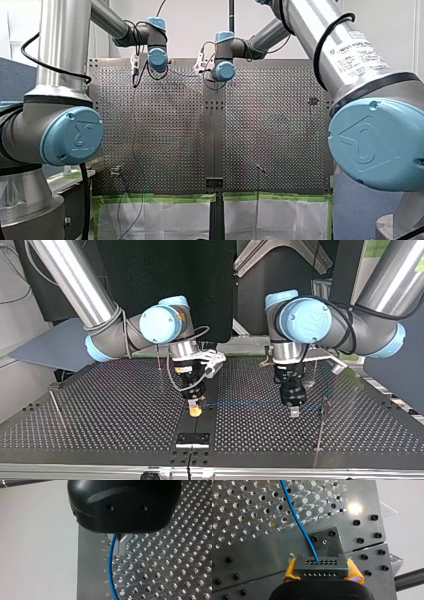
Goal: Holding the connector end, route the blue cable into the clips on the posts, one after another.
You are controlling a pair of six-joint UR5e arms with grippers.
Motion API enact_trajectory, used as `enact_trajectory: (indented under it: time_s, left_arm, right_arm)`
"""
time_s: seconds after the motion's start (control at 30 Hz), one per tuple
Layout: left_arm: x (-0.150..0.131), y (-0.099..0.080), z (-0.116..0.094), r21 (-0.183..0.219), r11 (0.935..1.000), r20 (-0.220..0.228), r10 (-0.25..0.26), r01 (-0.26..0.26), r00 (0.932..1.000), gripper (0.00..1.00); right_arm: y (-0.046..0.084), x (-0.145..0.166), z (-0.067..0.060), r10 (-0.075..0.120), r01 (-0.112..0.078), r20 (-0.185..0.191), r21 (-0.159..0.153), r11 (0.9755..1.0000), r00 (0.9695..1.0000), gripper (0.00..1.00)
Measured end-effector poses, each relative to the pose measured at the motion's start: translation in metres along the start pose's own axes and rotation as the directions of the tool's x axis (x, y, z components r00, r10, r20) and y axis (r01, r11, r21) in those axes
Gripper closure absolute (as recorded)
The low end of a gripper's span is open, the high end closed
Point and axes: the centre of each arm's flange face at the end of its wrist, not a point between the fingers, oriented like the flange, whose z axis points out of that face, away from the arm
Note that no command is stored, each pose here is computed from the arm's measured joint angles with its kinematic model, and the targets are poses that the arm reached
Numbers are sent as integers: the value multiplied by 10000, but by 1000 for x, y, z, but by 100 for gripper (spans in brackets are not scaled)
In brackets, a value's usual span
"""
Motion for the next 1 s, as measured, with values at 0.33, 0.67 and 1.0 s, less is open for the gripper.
enact_trajectory:
  time_s: [0.33,0.67,1.0]
  left_arm:
    - [0,-8,-4,244,9996,-33,-146,147,9999,100]
    - [37,-36,-5,794,9968,-632,82,-32,9980,100]
    - [70,-64,-14,1274,9918,-1114,106,37,9937,100]
  right_arm:
    - [1,-2,-1,-13,13,96,-29,10000,10000,100]
    - [25,-32,-11,-111,142,669,-453,9989,9977,100]
    - [48,-83,-29,-204,337,1665,-771,9965,9858,100]
